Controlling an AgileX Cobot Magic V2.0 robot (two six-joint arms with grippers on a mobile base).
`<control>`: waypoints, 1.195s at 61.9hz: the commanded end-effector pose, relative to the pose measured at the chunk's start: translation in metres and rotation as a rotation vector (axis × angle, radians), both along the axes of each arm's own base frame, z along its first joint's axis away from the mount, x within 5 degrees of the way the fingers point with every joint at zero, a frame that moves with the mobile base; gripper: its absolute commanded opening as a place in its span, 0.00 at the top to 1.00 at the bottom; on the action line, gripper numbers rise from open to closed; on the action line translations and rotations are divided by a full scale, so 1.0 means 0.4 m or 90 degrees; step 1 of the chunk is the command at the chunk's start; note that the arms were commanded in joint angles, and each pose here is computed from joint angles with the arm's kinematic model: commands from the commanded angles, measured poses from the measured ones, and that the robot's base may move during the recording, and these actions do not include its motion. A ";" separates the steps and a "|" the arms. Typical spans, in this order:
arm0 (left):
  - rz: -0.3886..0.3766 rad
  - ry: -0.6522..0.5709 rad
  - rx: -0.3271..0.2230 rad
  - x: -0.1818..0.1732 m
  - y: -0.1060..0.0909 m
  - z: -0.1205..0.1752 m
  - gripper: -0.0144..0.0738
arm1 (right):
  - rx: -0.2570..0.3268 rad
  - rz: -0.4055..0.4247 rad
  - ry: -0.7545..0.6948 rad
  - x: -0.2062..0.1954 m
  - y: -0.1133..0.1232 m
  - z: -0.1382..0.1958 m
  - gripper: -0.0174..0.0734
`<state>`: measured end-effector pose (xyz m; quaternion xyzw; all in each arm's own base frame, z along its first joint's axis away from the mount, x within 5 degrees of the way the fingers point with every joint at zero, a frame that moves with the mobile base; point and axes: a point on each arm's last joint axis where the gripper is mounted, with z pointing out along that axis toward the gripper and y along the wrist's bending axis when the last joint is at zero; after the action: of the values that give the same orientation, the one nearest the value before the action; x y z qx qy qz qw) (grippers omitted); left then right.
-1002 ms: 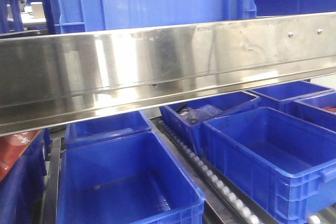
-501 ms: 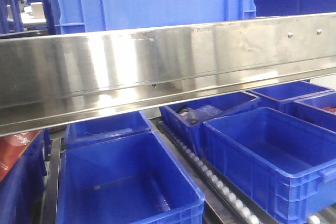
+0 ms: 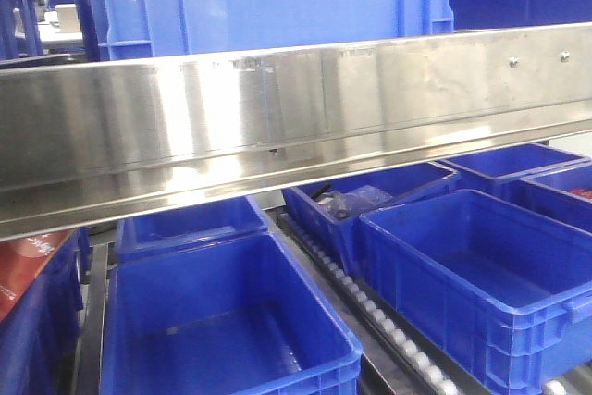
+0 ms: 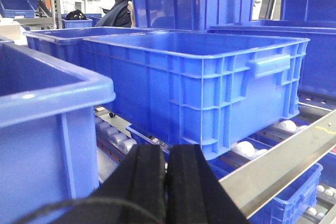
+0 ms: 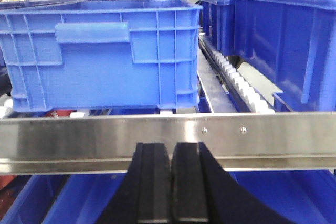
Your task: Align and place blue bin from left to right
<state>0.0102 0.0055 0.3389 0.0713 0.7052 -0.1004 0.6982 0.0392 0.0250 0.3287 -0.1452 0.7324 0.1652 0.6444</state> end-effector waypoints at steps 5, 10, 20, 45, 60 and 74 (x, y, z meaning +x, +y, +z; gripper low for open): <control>-0.006 -0.010 -0.004 -0.003 0.000 0.002 0.83 | 0.000 -0.006 -0.027 0.001 -0.002 0.002 0.90; -0.006 -0.010 -0.004 -0.003 0.000 0.002 0.83 | -0.001 -0.006 -0.024 0.001 -0.002 0.001 0.90; -0.006 -0.010 -0.004 -0.003 0.000 0.002 0.83 | -0.001 -0.006 -0.024 0.001 -0.002 0.001 0.90; 0.045 -0.005 -0.002 -0.002 0.001 -0.004 0.83 | -0.001 -0.006 -0.024 0.001 -0.002 0.001 0.90; 0.131 -0.021 0.013 0.041 -0.008 -0.123 0.83 | -0.001 -0.006 -0.024 0.001 -0.002 0.001 0.90; 0.147 -0.017 0.014 0.104 -0.014 -0.277 0.83 | -0.001 -0.005 -0.024 0.000 -0.003 0.001 0.90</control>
<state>0.0479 0.0007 0.2382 -0.0011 0.7181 -0.0080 0.6959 0.0399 0.0249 0.3274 -0.1434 0.7302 0.1650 0.6473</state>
